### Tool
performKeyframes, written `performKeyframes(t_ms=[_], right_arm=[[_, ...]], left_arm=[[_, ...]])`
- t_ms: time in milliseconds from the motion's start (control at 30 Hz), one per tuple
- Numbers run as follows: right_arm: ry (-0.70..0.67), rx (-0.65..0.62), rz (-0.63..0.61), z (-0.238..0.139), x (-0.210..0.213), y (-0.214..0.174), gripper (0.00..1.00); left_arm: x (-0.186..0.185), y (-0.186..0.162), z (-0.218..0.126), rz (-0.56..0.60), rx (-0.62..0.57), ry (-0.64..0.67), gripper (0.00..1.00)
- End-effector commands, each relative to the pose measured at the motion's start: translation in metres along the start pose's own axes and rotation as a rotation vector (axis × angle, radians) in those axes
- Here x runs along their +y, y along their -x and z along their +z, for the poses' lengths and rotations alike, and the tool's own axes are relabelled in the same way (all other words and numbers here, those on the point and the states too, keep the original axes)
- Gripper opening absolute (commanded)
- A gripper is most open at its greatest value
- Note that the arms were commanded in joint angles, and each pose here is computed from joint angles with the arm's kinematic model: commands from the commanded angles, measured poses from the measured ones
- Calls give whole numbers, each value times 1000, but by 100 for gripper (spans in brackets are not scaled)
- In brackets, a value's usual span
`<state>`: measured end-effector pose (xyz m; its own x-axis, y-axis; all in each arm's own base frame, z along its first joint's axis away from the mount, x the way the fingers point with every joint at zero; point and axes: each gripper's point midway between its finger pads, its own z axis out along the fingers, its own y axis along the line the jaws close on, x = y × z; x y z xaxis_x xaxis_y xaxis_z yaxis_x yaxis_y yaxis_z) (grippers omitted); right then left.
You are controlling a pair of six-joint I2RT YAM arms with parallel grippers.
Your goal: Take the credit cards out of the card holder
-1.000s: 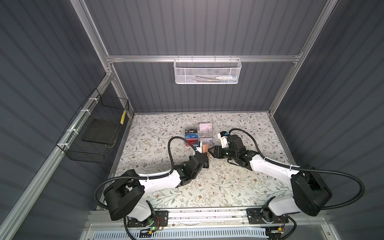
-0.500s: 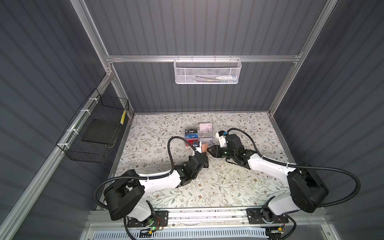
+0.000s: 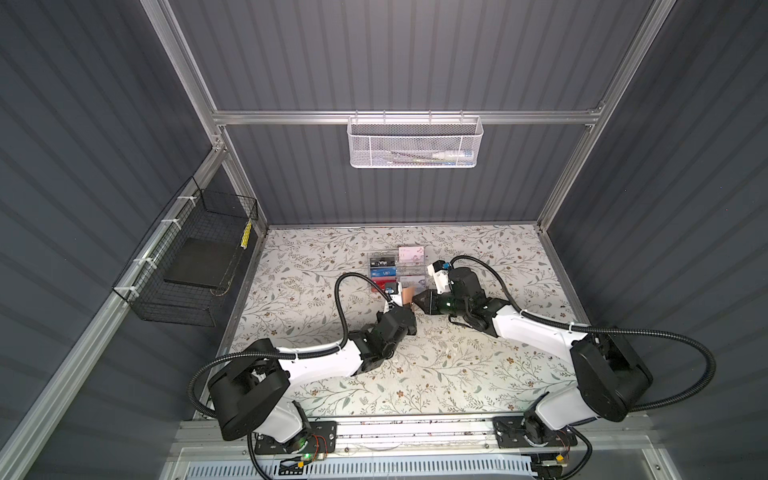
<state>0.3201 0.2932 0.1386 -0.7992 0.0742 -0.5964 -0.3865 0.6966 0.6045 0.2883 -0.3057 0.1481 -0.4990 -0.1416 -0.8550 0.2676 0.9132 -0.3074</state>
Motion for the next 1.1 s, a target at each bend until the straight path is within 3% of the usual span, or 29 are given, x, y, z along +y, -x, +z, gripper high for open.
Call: performKeyframes(t_ms=[0,233,1067], right_arm=[[-38,72,22,7,-12,-19,12],[-1,102,35,10,-6,-24,0],[-27,101,17,6,-9,-22,0]], left_arm=[[-20,37,-7,-82,-131,-55,0],[-16,39,-8,-89,-150,-39,0],[25,55,-14,-131,-141,38,0]])
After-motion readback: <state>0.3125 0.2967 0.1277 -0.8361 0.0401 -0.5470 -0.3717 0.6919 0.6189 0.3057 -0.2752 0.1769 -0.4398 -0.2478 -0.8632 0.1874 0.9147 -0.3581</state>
